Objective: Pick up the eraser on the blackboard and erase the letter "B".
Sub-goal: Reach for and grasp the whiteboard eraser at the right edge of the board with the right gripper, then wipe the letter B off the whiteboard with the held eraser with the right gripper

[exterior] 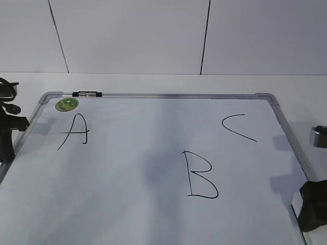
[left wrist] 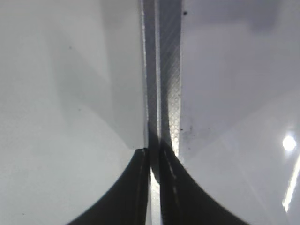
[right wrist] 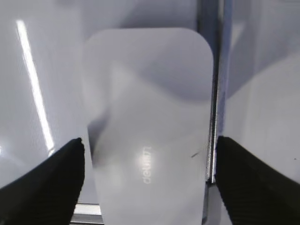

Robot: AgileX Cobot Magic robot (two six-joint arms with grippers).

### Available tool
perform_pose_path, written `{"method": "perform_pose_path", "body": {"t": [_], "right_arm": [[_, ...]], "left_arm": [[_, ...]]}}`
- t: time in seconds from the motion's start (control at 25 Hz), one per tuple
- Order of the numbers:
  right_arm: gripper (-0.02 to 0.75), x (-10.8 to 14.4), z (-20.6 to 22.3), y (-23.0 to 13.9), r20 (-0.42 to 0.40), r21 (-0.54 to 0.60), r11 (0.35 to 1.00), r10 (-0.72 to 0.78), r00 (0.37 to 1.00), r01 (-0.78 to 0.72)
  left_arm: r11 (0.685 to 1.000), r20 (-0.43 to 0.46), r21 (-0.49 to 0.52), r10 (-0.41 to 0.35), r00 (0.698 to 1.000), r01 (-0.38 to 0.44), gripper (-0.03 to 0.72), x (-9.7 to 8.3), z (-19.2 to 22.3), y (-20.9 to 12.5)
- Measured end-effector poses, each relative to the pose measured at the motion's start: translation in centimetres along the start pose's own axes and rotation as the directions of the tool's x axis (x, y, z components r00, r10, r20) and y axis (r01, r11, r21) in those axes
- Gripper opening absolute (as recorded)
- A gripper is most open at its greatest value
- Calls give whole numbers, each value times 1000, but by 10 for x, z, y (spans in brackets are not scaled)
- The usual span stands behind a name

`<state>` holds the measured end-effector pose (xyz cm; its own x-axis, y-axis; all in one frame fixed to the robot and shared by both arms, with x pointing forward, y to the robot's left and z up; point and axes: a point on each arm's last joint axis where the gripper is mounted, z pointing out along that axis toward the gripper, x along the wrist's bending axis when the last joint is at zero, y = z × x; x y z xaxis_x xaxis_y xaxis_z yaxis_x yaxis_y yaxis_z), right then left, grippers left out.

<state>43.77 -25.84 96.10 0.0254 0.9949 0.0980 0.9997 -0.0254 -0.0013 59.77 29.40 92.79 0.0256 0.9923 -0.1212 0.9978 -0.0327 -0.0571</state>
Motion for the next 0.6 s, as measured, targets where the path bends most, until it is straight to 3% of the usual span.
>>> {"method": "perform_pose_path", "body": {"t": [0.6], "right_arm": [[676,1,9,5,-1,41,999,-24,1000,24]], "left_arm": [[1000,1,-6,-1,1000,1,36,0,0,1]]}}
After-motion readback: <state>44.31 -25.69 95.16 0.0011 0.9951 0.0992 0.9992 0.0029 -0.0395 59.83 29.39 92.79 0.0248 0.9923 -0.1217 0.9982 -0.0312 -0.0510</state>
